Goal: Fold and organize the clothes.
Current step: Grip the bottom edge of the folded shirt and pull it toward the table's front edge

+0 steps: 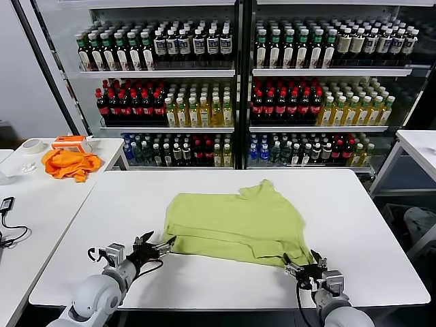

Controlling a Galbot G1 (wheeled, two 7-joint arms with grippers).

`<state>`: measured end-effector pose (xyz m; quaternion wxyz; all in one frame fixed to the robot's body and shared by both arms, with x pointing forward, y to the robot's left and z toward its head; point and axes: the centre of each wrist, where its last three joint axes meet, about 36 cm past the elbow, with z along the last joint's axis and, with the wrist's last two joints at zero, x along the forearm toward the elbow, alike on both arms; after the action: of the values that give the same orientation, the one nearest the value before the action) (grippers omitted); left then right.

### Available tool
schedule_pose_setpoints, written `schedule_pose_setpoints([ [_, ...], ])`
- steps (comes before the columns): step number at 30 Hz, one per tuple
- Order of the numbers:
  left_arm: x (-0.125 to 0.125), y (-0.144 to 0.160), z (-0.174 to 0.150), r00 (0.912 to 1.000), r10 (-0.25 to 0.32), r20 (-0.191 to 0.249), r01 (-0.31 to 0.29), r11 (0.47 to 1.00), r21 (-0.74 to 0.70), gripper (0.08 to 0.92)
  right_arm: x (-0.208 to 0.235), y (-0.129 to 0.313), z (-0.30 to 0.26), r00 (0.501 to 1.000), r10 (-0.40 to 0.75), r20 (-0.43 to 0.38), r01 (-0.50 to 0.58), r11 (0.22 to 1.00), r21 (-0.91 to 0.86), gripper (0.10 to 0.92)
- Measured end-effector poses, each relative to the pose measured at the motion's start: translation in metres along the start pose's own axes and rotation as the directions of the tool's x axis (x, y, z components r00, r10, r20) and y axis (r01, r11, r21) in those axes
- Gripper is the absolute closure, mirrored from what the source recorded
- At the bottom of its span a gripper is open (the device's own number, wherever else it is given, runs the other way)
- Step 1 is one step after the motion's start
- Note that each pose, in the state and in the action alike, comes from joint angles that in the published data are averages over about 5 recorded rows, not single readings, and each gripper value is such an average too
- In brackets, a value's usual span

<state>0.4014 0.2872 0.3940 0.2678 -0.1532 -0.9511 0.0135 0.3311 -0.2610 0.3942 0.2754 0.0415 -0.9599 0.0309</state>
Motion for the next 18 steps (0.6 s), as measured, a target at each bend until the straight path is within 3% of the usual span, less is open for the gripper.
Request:
schedule_pose_setpoints([
  [10, 0.009, -0.013, 0.004, 0.9985, -0.002, -0.055, 0.002, 1.000, -0.009, 0.560, -0.001, 0.002, 0.006, 1.000, -0.017, -0.006, 0.017, 0.999, -0.037, 0.569],
  [18, 0.006, -0.017, 0.007, 0.9971, -0.022, -0.073, 0.020, 1.000, -0.020, 0.794, 0.000, 0.001, 0.009, 1.000, -0.025, -0.001, 0.025, 0.999, -0.043, 0.803],
])
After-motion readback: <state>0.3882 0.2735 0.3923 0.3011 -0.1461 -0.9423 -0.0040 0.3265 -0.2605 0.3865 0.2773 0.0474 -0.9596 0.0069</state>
